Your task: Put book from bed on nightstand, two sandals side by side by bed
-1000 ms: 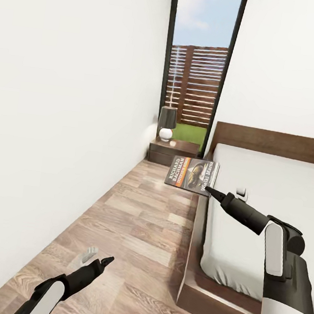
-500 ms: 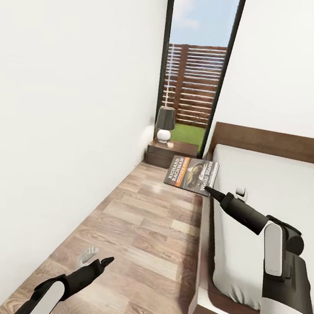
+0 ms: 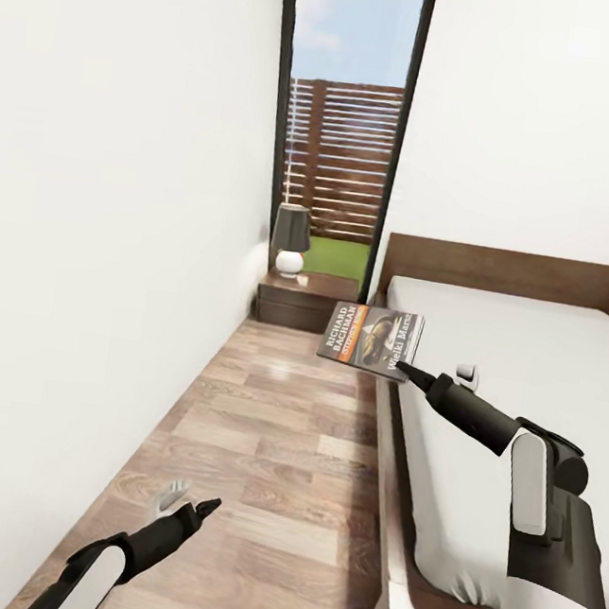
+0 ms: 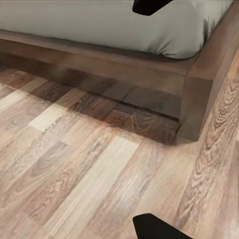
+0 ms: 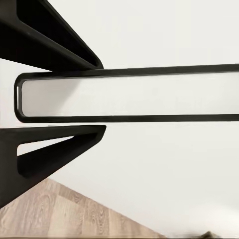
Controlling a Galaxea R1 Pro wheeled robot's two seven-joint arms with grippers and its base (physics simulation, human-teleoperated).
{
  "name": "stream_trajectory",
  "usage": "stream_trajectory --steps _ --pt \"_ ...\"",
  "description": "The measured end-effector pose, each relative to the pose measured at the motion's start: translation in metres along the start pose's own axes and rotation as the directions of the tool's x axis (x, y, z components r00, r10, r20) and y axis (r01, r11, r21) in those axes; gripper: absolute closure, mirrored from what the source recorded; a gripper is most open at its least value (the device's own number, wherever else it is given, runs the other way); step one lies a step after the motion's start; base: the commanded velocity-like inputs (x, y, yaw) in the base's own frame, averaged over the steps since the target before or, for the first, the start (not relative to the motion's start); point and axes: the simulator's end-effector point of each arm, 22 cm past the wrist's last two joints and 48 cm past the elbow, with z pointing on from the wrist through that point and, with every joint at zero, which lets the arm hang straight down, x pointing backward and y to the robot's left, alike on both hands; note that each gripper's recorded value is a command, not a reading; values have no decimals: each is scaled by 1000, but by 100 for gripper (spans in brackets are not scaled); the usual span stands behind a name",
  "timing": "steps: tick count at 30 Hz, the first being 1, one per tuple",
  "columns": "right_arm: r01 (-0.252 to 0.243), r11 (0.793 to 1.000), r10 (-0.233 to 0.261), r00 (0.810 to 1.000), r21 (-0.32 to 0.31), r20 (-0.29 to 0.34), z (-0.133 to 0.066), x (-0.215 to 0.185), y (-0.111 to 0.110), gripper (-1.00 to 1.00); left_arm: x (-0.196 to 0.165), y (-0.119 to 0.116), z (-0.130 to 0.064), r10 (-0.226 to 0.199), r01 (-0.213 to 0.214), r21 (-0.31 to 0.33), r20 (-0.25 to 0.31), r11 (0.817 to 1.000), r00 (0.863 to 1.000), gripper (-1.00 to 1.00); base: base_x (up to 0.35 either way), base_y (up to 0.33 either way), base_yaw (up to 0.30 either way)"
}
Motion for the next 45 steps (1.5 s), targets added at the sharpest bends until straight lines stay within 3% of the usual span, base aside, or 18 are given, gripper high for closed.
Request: stream_trajectory --steps 20,35,45 --pt "0 1000 0 1000 0 0 0 0 0 100 0 2 0 1 -1 -4 -2 1000 1000 -100 266 208 -244" --pt "-6 1000 6 1000 -1 -3 1 2 -1 100 0 2 0 0 0 -4 -1 1000 1000 -100 217 266 -33" --pt "-7 1000 7 1000 -1 -4 1 2 -1 100 -1 2 0 6 -6 -6 2 1000 1000 -100 289 117 -1"
